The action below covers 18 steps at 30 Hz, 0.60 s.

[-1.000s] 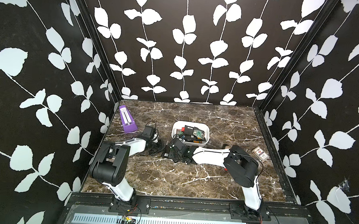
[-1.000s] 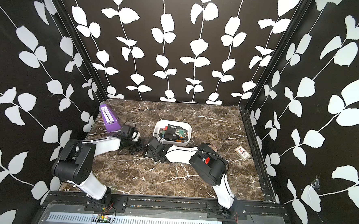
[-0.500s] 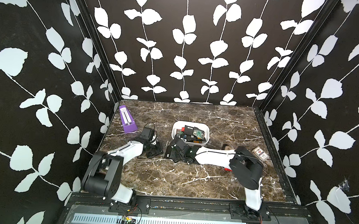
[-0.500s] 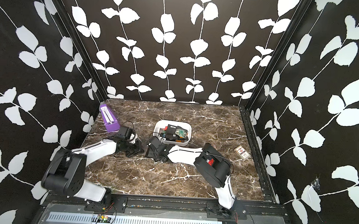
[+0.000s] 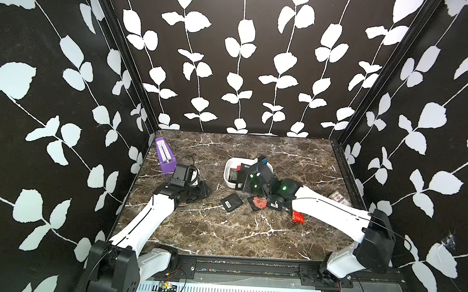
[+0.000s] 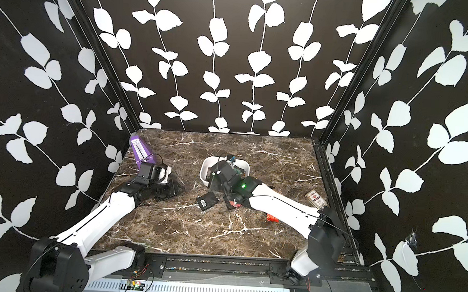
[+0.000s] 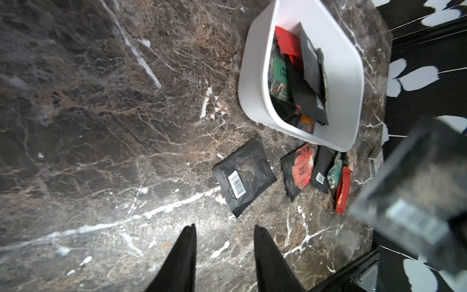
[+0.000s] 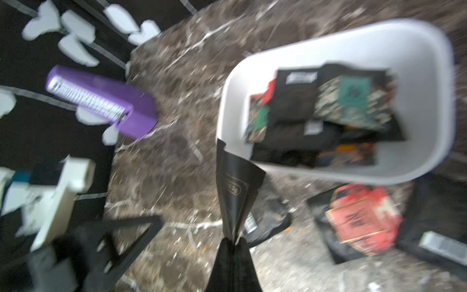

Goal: Put the tea bags into the storage box
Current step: Place the tea bag in the storage box.

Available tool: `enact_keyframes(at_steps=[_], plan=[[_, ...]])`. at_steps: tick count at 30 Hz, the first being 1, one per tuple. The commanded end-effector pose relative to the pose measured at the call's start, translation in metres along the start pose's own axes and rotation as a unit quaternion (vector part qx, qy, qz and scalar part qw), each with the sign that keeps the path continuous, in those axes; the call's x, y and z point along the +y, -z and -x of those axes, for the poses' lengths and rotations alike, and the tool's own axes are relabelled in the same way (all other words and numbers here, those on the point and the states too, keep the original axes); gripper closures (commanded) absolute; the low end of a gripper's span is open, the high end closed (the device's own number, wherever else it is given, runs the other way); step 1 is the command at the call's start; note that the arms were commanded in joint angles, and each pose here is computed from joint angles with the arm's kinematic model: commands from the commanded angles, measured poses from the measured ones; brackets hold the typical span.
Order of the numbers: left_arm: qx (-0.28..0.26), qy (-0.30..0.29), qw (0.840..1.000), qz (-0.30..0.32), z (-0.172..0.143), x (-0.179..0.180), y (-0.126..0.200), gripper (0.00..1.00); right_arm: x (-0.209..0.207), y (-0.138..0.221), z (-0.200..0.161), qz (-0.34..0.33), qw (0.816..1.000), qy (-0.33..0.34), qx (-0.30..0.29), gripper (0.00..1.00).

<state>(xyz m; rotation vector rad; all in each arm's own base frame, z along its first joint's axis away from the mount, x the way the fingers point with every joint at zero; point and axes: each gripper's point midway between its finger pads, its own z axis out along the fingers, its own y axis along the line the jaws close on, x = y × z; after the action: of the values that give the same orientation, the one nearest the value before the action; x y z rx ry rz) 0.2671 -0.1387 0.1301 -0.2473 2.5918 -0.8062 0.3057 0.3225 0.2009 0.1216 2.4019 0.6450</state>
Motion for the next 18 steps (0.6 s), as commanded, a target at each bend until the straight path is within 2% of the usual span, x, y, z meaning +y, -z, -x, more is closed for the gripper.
enact_keyframes(at_steps=[1, 2, 8, 16, 18], plan=[[0.01, 0.005, 1.0, -0.013, -0.007, -0.004, 0.002, 0.64, -0.009, -0.004, 0.033, -0.017, 1.0, 0.004, -0.014, 1.0], [0.01, 0.006, 1.0, -0.015, -0.008, -0.004, 0.002, 0.64, -0.015, -0.019, 0.036, -0.025, 1.0, 0.0, -0.006, 1.0], [0.002, 0.0, 1.0, -0.03, -0.01, -0.006, 0.0, 0.64, -0.011, -0.059, 0.068, -0.018, 1.0, -0.012, -0.012, 1.0], [-0.026, -0.006, 0.999, -0.035, -0.008, -0.007, 0.006, 0.62, 0.007, -0.103, 0.067, 0.009, 0.999, -0.03, 0.006, 1.0], [-0.03, -0.005, 0.999, -0.037, -0.007, -0.008, 0.007, 0.62, -0.001, -0.108, 0.064, -0.008, 1.0, -0.028, 0.011, 0.87]])
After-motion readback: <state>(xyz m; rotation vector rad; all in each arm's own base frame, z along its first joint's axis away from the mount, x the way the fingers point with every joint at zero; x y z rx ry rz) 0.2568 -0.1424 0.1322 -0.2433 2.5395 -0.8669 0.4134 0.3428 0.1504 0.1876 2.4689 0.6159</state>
